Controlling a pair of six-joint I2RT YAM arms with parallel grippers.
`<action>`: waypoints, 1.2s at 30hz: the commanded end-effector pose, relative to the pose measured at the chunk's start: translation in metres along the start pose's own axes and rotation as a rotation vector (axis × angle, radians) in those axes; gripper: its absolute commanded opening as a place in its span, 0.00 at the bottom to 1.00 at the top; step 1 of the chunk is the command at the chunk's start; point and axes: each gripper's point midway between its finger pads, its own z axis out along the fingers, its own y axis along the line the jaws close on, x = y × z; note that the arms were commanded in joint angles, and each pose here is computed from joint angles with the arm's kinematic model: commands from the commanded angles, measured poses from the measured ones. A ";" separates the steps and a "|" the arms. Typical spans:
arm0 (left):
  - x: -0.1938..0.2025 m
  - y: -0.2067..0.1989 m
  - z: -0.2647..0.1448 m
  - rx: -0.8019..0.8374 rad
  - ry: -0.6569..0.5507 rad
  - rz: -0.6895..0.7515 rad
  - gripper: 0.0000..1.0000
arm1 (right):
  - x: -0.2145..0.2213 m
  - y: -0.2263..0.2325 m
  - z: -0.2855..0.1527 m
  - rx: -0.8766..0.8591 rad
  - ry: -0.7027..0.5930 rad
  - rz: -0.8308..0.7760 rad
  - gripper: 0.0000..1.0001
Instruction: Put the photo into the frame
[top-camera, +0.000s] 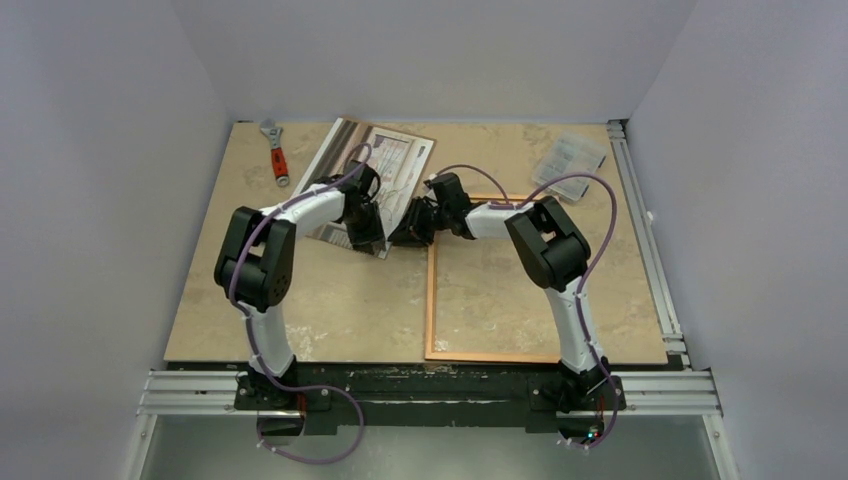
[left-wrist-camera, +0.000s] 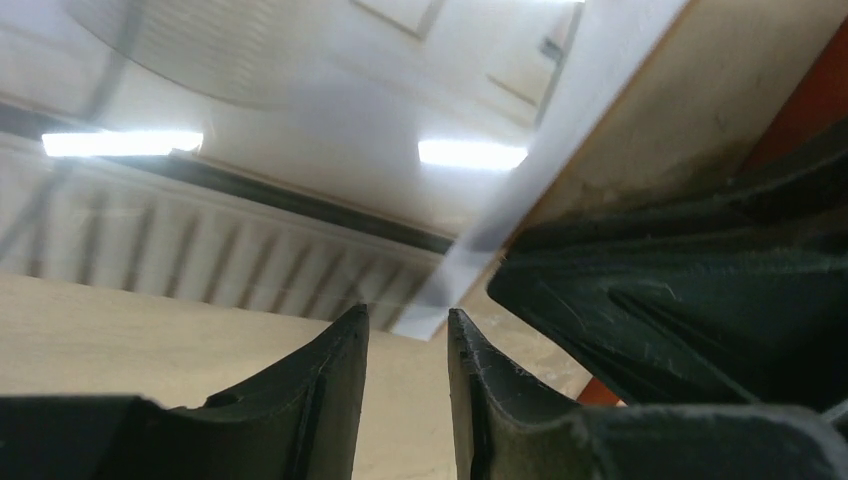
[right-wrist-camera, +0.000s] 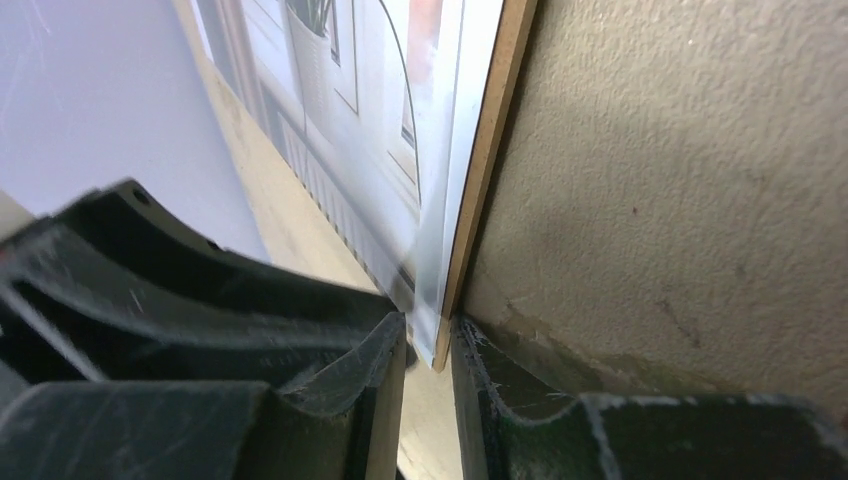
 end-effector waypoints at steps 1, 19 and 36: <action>0.054 0.010 0.016 -0.092 0.120 0.024 0.34 | 0.015 0.032 -0.010 -0.073 0.002 -0.085 0.23; 0.053 -0.018 -0.053 0.175 -0.096 0.066 0.50 | 0.036 0.004 -0.042 0.095 -0.028 -0.165 0.27; -0.077 0.014 -0.021 -0.128 -0.168 0.035 0.00 | -0.026 0.007 -0.029 0.136 -0.112 -0.130 0.46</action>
